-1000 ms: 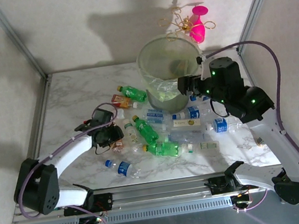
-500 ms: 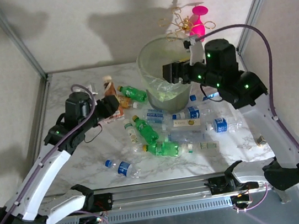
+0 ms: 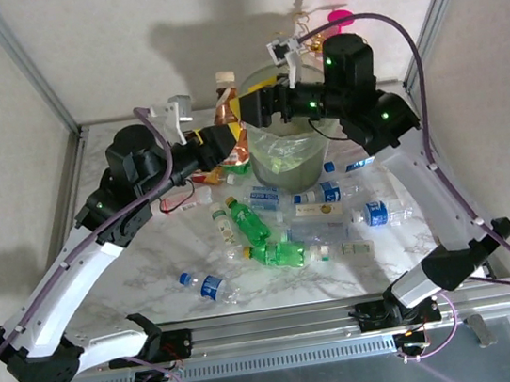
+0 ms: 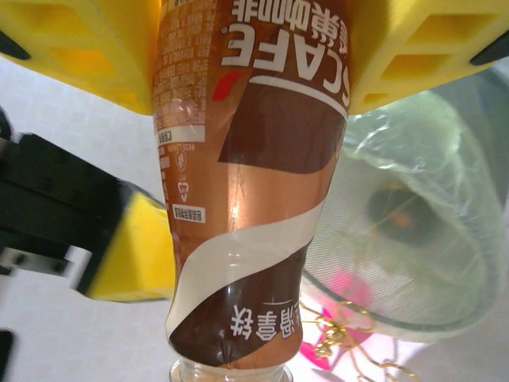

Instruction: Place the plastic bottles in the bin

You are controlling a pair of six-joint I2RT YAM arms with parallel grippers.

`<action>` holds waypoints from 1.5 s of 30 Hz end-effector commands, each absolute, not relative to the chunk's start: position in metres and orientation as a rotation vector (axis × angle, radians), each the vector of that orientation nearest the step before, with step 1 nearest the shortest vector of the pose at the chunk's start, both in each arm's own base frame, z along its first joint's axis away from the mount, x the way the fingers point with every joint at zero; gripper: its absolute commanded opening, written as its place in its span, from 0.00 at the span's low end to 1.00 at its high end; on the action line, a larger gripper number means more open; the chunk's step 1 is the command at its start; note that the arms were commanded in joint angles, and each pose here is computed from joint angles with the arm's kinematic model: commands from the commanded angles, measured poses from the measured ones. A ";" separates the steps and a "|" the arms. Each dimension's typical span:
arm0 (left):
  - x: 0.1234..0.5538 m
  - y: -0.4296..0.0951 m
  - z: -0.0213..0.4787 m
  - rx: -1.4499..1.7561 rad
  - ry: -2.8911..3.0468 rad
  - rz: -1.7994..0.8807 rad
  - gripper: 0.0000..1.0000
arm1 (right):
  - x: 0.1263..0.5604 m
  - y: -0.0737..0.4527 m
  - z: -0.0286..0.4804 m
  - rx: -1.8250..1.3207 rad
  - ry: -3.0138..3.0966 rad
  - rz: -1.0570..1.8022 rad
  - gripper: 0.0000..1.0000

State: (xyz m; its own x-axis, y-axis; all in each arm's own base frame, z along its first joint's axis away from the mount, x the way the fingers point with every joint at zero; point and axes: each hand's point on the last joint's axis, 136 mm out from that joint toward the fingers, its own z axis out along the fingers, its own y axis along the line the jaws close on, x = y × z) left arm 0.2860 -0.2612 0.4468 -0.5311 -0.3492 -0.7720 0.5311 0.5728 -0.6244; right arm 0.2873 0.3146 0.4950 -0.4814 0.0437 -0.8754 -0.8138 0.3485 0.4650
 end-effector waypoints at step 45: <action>0.277 -0.158 0.450 -0.156 1.704 -0.626 0.80 | 0.488 0.169 0.375 0.036 2.068 0.542 0.23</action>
State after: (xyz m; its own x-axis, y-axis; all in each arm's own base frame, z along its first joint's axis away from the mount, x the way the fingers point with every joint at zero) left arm 0.2800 -0.1671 0.4535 -0.2495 -0.4158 -0.8746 0.2674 0.8384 -0.4749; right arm 0.4805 0.1777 0.3845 -0.5336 0.3004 -0.7906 -0.2343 0.8457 0.4795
